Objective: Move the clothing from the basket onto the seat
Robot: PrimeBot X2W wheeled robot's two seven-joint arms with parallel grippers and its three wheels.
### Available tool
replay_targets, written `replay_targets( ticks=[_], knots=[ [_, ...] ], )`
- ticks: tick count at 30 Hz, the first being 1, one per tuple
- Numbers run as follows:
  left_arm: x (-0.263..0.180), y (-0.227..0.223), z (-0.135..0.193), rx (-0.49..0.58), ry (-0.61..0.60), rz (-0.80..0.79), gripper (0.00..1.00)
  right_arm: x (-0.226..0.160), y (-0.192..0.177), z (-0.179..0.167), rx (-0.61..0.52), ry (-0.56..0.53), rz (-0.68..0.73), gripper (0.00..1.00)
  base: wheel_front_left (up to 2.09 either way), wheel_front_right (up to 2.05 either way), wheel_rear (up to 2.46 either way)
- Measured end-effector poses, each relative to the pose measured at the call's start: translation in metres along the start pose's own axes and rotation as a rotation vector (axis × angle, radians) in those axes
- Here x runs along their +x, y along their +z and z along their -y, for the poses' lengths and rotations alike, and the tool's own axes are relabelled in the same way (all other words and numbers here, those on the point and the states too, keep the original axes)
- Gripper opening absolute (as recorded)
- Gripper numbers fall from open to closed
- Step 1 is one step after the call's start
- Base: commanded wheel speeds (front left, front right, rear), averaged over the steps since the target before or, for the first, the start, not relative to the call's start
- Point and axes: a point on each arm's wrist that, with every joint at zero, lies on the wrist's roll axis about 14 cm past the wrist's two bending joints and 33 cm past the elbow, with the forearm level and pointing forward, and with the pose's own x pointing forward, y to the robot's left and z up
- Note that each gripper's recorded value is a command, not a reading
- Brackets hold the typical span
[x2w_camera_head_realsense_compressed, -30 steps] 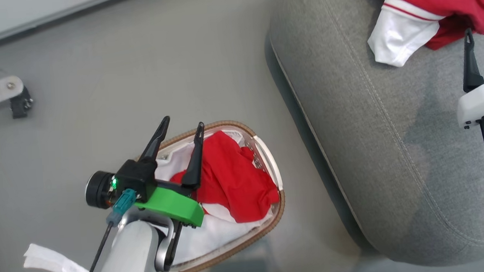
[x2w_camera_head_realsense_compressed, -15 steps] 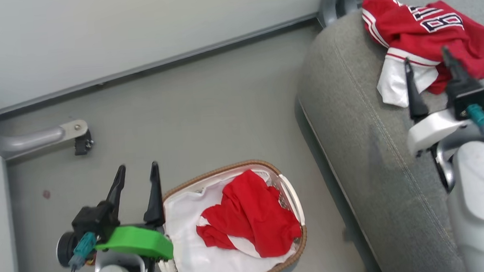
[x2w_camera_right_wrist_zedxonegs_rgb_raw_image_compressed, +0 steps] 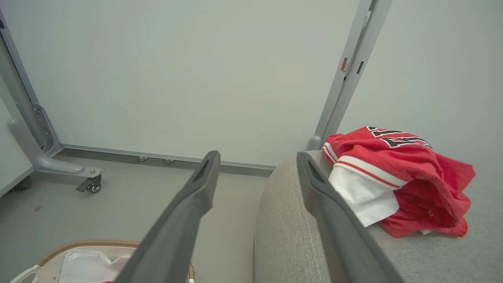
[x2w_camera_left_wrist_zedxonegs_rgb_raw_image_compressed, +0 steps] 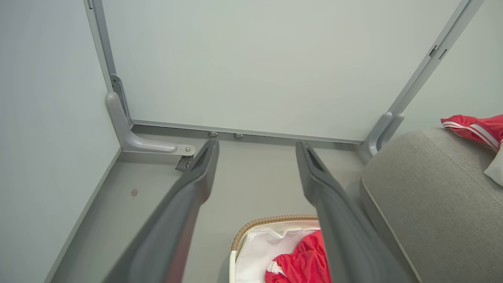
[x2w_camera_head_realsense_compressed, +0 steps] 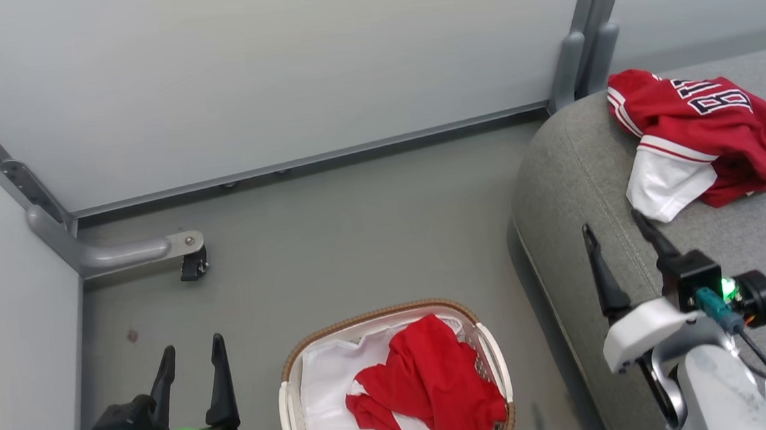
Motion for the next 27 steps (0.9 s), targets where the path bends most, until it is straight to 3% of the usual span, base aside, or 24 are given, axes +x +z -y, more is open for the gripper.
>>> replay_targets(
  ticks=[7, 27],
  knots=[
    [-0.016, 0.002, -0.001, -0.012, 0.01, 0.011, 1.0, -0.025, -0.012, -0.023, 0.063, 0.049, -0.032, 1.0, 0.0, 0.0, 0.0],
    [-0.019, 0.001, 0.001, -0.024, 0.014, 0.01, 1.0, -0.037, -0.012, -0.023, 0.087, 0.041, -0.033, 1.0, 0.0, 0.0, 0.0]
  ],
)
